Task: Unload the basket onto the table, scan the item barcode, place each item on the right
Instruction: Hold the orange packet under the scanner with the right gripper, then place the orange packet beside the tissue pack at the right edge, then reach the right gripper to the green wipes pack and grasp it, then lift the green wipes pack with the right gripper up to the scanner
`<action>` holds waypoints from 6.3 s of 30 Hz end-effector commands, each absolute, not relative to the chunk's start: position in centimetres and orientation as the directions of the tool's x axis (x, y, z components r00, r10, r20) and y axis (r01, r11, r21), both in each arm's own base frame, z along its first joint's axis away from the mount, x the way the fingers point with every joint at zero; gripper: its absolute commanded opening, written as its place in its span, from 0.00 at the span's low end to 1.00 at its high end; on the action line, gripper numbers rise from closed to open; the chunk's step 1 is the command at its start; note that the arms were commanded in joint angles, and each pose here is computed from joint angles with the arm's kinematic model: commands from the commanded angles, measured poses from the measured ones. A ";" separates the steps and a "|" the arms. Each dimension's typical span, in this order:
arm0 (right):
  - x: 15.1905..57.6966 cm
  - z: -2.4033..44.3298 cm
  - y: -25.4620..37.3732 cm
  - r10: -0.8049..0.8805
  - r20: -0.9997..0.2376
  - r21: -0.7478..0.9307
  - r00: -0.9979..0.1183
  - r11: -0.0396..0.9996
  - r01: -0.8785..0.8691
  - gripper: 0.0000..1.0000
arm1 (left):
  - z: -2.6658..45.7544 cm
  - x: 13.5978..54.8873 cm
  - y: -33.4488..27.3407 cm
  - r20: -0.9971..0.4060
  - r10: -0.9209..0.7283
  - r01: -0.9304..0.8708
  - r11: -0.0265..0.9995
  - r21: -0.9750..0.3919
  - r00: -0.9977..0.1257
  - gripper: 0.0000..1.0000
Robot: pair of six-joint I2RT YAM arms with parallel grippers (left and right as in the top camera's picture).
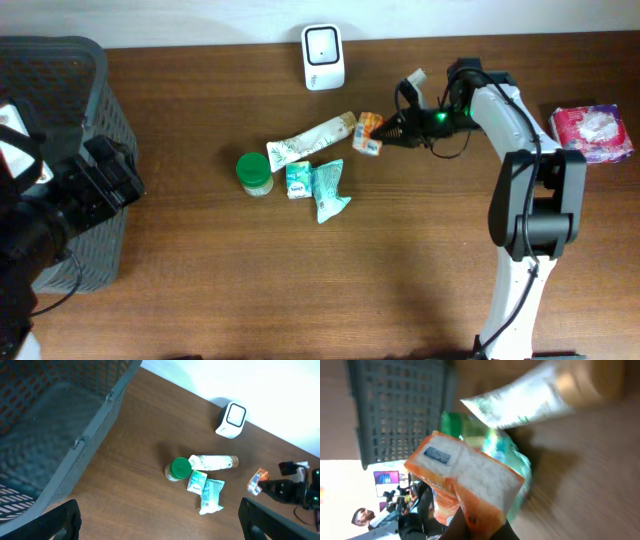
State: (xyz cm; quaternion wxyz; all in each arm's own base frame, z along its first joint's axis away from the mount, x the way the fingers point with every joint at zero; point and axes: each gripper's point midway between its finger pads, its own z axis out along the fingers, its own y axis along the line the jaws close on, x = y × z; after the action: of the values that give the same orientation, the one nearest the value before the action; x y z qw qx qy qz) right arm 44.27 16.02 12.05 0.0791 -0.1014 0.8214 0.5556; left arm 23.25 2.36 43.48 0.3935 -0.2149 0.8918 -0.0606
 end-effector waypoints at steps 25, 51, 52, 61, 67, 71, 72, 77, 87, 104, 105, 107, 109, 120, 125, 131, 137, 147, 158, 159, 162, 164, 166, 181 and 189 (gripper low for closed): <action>45.2 13.4 24.1 -0.199 -0.481 0.811 -0.854 0.270 -0.520 0.04 | 43.4 23.3 2.4 -0.670 -0.444 -0.343 0.894 -0.288 -0.595 0.99; 64.9 14.5 22.0 -0.891 -0.443 -0.770 -0.103 0.437 -0.465 0.04 | 43.4 23.3 2.4 -0.670 -0.444 -0.343 0.894 -0.288 -0.595 0.99; 65.2 14.4 22.0 -0.904 -0.419 -0.790 -0.085 0.410 -0.456 0.04 | 43.4 23.3 2.4 -0.669 -0.445 -0.343 0.894 -0.288 -0.595 0.99; 66.2 15.8 21.2 -0.700 -0.684 -0.620 -0.206 0.706 -0.341 0.04 | 43.4 23.3 2.4 -0.670 -0.444 -0.343 0.894 -0.288 -0.595 0.99; 66.7 23.9 9.4 -0.191 -0.923 -0.197 -0.335 0.980 -0.016 0.04 | 43.4 23.3 2.4 -0.670 -0.444 -0.343 0.894 -0.288 -0.595 0.99; 63.5 23.0 -3.1 -0.049 -0.852 -0.159 -0.521 0.973 0.167 0.04 | 43.4 23.3 2.4 -0.670 -0.444 -0.343 0.894 -0.288 -0.595 0.99; 62.2 21.7 -6.4 -0.021 -0.812 -0.172 -0.583 0.963 0.205 0.04 | 43.4 23.3 2.4 -0.670 -0.444 -0.343 0.894 -0.288 -0.595 0.99; 53.2 15.2 -20.1 0.196 -0.559 -0.220 -0.806 0.902 0.372 0.04 | 43.4 23.3 2.4 -0.669 -0.445 -0.343 0.894 -0.288 -0.595 0.99; 39.6 12.2 -34.4 0.814 -0.397 0.034 -0.425 0.476 0.879 0.04 | 43.4 23.3 2.4 -0.670 -0.444 -0.343 0.894 -0.288 -0.595 0.99; 40.0 9.7 -29.8 0.934 -0.167 0.255 -0.317 0.352 0.901 0.93 | 43.4 23.3 2.4 -0.670 -0.444 -0.343 0.894 -0.288 -0.595 0.99; 40.3 11.2 -29.6 0.931 -0.172 0.261 -0.321 0.357 0.897 0.94 | 43.4 23.3 2.4 -0.670 -0.444 -0.343 0.894 -0.288 -0.595 0.99; 40.8 14.0 -29.0 0.926 -0.182 0.278 -0.332 0.372 0.885 0.96 | 43.4 23.3 2.4 -0.670 -0.444 -0.343 0.894 -0.288 -0.595 0.99; 42.7 17.2 -26.2 0.910 -0.152 0.389 -0.386 0.414 0.823 0.99 | 43.4 23.3 2.4 -0.670 -0.444 -0.343 0.894 -0.288 -0.595 0.99; 48.1 17.9 -0.8 0.253 -0.205 0.440 -0.946 0.887 0.141 0.99 | 43.4 23.3 2.4 -0.670 -0.444 -0.343 0.894 -0.288 -0.595 0.99; 43.0 10.4 9.0 -0.069 -0.023 0.216 -0.997 0.974 -0.072 0.99 | 43.4 23.3 2.4 -0.670 -0.444 -0.343 0.894 -0.288 -0.595 0.99; 38.5 4.1 18.8 -0.269 -0.010 0.550 -0.963 0.803 -0.230 0.94 | 43.4 23.3 2.4 -0.669 -0.444 -0.344 0.894 -0.288 -0.596 0.99; 37.1 4.3 22.4 -0.282 -0.060 0.756 -0.958 0.614 -0.228 0.89 | 43.4 23.3 2.4 -0.669 -0.445 -0.344 0.894 -0.288 -0.596 0.99; 37.8 3.3 23.8 -0.223 -0.049 0.754 -0.974 0.631 -0.182 0.59 | 43.4 23.3 2.4 -0.669 -0.444 -0.344 0.894 -0.288 -0.596 0.99; 37.0 0.5 24.6 -0.224 -0.019 0.587 -0.974 0.786 -0.192 0.44 | 43.4 23.3 2.4 -0.669 -0.444 -0.344 0.894 -0.288 -0.596 0.99; 37.0 0.4 24.6 -0.224 -0.020 0.585 -0.974 0.788 -0.193 0.37 | 43.4 23.3 2.4 -0.669 -0.444 -0.344 0.894 -0.288 -0.596 0.99; 36.9 0.4 24.5 -0.222 -0.012 0.585 -0.975 0.789 -0.187 0.07 | 43.4 23.3 2.4 -0.669 -0.444 -0.344 0.894 -0.288 -0.596 0.99; 36.7 0.8 24.4 -0.223 -0.004 0.586 -0.975 0.789 -0.183 0.05 | 43.4 23.3 2.4 -0.669 -0.444 -0.343 0.894 -0.288 -0.596 0.99; 37.1 2.3 24.2 -0.237 -0.018 0.585 -0.971 0.785 -0.203 0.04 | 43.4 23.3 2.4 -0.669 -0.444 -0.344 0.894 -0.288 -0.596 0.99; 51.0 20.2 25.3 -0.144 -0.725 0.466 -0.674 0.618 -0.633 0.04 | 43.4 23.3 2.4 -0.669 -0.444 -0.344 0.894 -0.288 -0.596 0.99; 48.1 22.8 26.9 -0.046 -0.563 0.742 -0.825 0.411 -0.530 0.04 | 43.4 23.3 2.4 -0.669 -0.444 -0.344 0.894 -0.288 -0.596 0.99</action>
State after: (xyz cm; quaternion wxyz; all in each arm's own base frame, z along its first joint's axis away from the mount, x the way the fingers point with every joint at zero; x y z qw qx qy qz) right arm 49.24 26.64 19.90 0.2728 -0.2206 0.8141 0.4628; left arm 23.36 2.37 43.42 0.3923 -0.2151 0.8923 -0.0604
